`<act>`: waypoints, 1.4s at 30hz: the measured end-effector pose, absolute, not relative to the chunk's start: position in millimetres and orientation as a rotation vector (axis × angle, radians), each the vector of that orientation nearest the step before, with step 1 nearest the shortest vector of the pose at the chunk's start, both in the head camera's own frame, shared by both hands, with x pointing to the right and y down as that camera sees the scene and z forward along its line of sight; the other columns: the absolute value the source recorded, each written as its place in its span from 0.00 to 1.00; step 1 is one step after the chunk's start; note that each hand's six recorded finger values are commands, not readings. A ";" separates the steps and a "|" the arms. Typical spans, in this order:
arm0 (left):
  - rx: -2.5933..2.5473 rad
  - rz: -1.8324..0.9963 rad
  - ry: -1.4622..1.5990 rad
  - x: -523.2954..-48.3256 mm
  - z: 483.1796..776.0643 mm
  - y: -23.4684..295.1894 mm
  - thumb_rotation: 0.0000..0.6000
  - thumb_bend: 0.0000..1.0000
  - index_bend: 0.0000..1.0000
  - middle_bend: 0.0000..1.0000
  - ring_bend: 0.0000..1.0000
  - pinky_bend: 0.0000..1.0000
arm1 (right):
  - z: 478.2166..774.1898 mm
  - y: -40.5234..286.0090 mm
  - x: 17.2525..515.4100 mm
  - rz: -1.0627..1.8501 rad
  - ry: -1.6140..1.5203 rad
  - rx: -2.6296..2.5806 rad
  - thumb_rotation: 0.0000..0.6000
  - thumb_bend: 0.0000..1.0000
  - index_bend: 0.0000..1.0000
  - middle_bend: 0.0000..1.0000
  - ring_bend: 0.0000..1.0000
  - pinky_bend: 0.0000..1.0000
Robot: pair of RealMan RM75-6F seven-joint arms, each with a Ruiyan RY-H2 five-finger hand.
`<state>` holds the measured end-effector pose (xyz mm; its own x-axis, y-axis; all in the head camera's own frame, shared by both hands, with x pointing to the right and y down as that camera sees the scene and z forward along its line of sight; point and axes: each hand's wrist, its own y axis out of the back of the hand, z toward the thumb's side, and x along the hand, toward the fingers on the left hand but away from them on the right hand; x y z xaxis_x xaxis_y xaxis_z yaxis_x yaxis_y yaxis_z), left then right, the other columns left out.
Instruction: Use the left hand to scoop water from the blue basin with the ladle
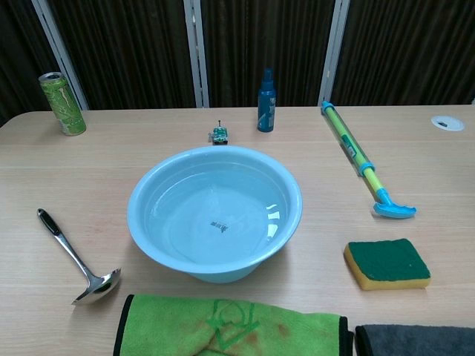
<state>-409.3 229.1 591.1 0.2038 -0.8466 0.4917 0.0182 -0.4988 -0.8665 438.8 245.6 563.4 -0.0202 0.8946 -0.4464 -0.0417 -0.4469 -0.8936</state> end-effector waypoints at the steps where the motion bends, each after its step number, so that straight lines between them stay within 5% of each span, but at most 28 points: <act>1: -1.698 -1.397 0.785 -409.4 591.5 229.1 1.00 0.23 0.06 0.00 0.00 0.00 | 563.3 245.5 439.0 1.570 -0.928 -1.500 1.00 0.00 0.00 0.00 0.00 0.00; 9: -1.720 -1.414 0.768 -407.6 598.6 228.7 1.00 0.23 0.10 0.00 0.00 0.00 | 559.7 245.4 441.1 1.566 -0.948 -1.500 1.00 0.00 0.00 0.00 0.00 0.00; 17: -1.732 -1.433 0.723 -406.8 617.9 216.2 1.00 0.24 0.39 0.00 0.00 0.00 | 558.7 244.4 443.4 1.566 -0.962 -1.502 1.00 0.00 0.00 0.00 0.00 0.00; 23: -1.761 -1.418 0.667 -399.6 641.0 208.8 1.00 0.24 0.47 0.00 0.00 0.00 | 562.2 241.3 446.0 1.585 -0.967 -1.497 1.00 0.00 0.00 0.00 0.00 0.00; 42: -1.790 -1.460 0.496 -370.3 717.9 189.8 1.00 0.25 0.47 0.00 0.00 0.00 | 568.4 228.2 465.2 1.671 -1.014 -1.461 1.00 0.00 0.00 0.00 0.00 0.00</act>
<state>-370.3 189.8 717.9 0.2706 -0.7067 0.6537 0.1619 -0.6360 -0.7545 465.2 228.2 568.4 -0.1317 0.8808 -0.4548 -0.0034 -0.4592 -0.8883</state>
